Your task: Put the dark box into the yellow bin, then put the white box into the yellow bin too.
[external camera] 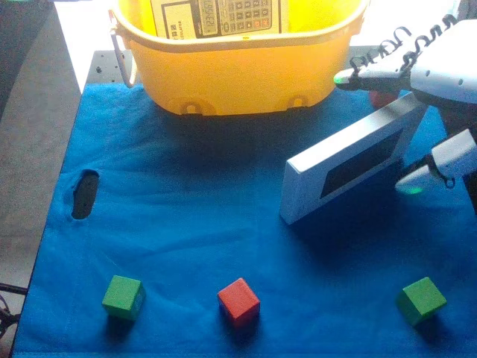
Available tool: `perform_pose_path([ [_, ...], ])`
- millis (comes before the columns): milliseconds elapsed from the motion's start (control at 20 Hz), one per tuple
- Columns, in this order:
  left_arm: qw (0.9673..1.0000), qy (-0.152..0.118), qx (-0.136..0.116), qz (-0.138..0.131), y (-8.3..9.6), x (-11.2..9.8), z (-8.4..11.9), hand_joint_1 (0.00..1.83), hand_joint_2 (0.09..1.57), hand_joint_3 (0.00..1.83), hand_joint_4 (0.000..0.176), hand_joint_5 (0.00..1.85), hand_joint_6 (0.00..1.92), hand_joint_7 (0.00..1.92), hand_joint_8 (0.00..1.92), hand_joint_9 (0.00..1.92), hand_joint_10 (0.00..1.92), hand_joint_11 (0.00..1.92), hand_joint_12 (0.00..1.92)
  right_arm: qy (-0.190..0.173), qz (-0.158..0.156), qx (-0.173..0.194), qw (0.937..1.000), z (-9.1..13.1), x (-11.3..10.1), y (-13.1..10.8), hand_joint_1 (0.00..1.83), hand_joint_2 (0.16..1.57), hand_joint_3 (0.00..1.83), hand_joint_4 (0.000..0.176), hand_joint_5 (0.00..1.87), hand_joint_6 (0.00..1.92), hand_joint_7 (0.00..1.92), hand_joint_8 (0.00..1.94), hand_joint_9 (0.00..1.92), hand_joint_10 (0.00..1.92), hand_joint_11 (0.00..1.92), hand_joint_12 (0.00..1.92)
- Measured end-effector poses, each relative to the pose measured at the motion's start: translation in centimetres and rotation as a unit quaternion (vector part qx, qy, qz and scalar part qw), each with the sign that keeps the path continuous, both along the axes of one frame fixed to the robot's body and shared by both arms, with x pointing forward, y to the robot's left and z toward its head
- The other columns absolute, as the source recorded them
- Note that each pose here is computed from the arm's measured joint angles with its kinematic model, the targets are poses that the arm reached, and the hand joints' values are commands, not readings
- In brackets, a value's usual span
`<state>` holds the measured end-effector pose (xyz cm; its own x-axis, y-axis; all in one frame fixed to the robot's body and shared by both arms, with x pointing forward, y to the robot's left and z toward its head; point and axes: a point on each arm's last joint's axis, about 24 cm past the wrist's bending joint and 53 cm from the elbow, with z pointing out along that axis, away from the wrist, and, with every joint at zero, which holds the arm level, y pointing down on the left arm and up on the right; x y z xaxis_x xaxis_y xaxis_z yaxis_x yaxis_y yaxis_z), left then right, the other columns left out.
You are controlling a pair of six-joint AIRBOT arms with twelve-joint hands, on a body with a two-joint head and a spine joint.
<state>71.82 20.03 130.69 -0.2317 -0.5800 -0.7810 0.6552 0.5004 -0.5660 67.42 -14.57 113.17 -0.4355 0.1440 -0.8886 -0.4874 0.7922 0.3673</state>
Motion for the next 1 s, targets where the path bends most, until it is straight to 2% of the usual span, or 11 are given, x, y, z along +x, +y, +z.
perform_pose_path([
  [50, 1.0000, 0.001, 0.000, 0.000, 0.0, 0.0, -0.1, 1.04, 1.01, 0.00, 0.063, 0.57, 0.21, 0.67, 0.02, 0.44, 0.56, 0.07, 1.32, 0.004, -0.001, 0.000, 1.0000, -0.3, 0.0, 0.0, 1.24, 0.97, 0.00, 0.000, 0.45, 0.01, 0.70, 0.01, 0.72, 0.02, 0.51, 0.28],
  [100, 1.0000, 0.001, -0.002, 0.000, 0.0, 0.0, -0.1, 1.04, 1.01, 0.00, 0.063, 0.57, 0.21, 0.67, 0.02, 0.44, 0.56, 0.07, 1.32, 0.005, -0.001, 0.002, 1.0000, -0.3, 0.0, 0.1, 1.24, 0.97, 0.00, 0.000, 0.45, 0.01, 0.70, 0.01, 0.72, 0.02, 0.51, 0.28],
  [200, 1.0000, 0.001, -0.001, 0.001, 0.1, 0.0, -0.1, 1.03, 1.02, 0.00, 0.079, 0.55, 0.21, 0.69, 0.02, 0.46, 0.51, 0.07, 1.33, 0.005, -0.001, 0.004, 1.0000, -0.4, 0.1, 0.2, 1.36, 1.01, 0.00, 0.000, 0.64, 0.00, 0.92, 0.01, 0.99, 0.04, 0.67, 0.69],
  [250, 1.0000, 0.000, -0.002, 0.001, 0.1, 0.0, 0.0, 1.08, 1.00, 0.00, 0.059, 0.61, 0.25, 0.77, 0.05, 0.54, 0.50, 0.17, 1.29, 0.006, -0.003, 0.007, 1.0000, -0.4, 0.2, 0.2, 1.48, 1.01, 0.00, 0.000, 0.85, 0.00, 1.15, 0.42, 1.12, 0.66, 0.57, 1.09],
  [300, 1.0000, 0.000, -0.004, 0.001, 0.1, 0.0, 0.0, 1.10, 0.96, 0.00, 0.017, 0.65, 0.27, 0.81, 0.06, 0.60, 0.49, 0.29, 1.23, 0.006, -0.004, 0.009, 0.9999, -0.4, 0.3, 0.1, 1.42, 1.04, 0.00, 0.000, 0.97, 0.53, 1.19, 0.59, 1.10, 0.99, 0.72, 1.27],
  [350, 1.0000, 0.000, -0.004, 0.001, 0.1, 0.0, 0.0, 1.11, 0.96, 0.00, 0.011, 0.65, 0.26, 0.80, 0.05, 0.62, 0.45, 0.36, 1.18, 0.006, -0.003, 0.009, 0.9999, -0.4, 0.3, 0.1, 1.41, 1.04, 0.00, 0.000, 1.07, 0.49, 1.17, 0.71, 1.10, 1.08, 0.87, 1.35],
  [400, 1.0000, 0.001, -0.002, 0.002, 0.1, 0.0, -0.1, 1.10, 0.97, 0.00, 0.007, 0.63, 0.23, 0.75, 0.02, 0.58, 0.47, 0.34, 1.31, 0.005, -0.003, 0.012, 0.9999, -0.3, 0.3, 0.2, 1.32, 1.05, 0.00, 0.000, 1.09, 0.57, 1.20, 0.82, 1.20, 0.93, 1.01, 1.38],
  [500, 1.0000, 0.001, 0.000, 0.001, 0.1, 0.0, -0.3, 1.09, 0.96, 0.00, 0.019, 0.65, 0.25, 0.75, 0.02, 0.57, 0.46, 0.35, 1.26, 0.005, -0.003, 0.014, 0.9999, -0.3, 0.3, 0.3, 1.30, 1.06, 0.00, 0.000, 1.06, 0.61, 1.19, 0.88, 1.23, 0.86, 1.04, 1.37],
  [550, 1.0000, 0.002, 0.000, 0.002, 0.2, 0.0, -0.4, 1.09, 0.96, 0.00, 0.000, 0.66, 0.24, 0.80, 0.04, 0.60, 0.51, 0.35, 1.32, 0.004, -0.003, 0.016, 0.9999, -0.2, 0.3, 0.3, 1.29, 1.07, 0.00, 0.000, 1.07, 0.58, 1.15, 0.97, 1.21, 1.01, 1.03, 1.51],
  [900, 1.0000, 0.001, -0.001, 0.004, 0.2, 0.0, -0.4, 1.09, 0.96, 0.00, 0.000, 0.69, 0.20, 0.78, 0.02, 0.54, 0.56, 0.30, 1.32, 0.005, -0.022, 0.044, 0.9988, 0.5, 1.2, -0.4, 1.29, 1.06, 0.00, 0.000, 1.04, 0.67, 1.17, 0.90, 1.18, 1.00, 1.02, 1.42],
  [1000, 1.0000, 0.001, -0.001, 0.004, 0.2, 0.0, -0.4, 1.08, 0.97, 0.00, 0.017, 0.68, 0.20, 0.77, 0.02, 0.51, 0.56, 0.24, 1.33, 0.000, -0.024, 0.064, 0.9976, 1.3, 1.4, -0.6, 1.29, 1.05, 0.00, 0.000, 1.08, 0.65, 1.21, 0.80, 1.15, 0.89, 0.98, 1.34],
])
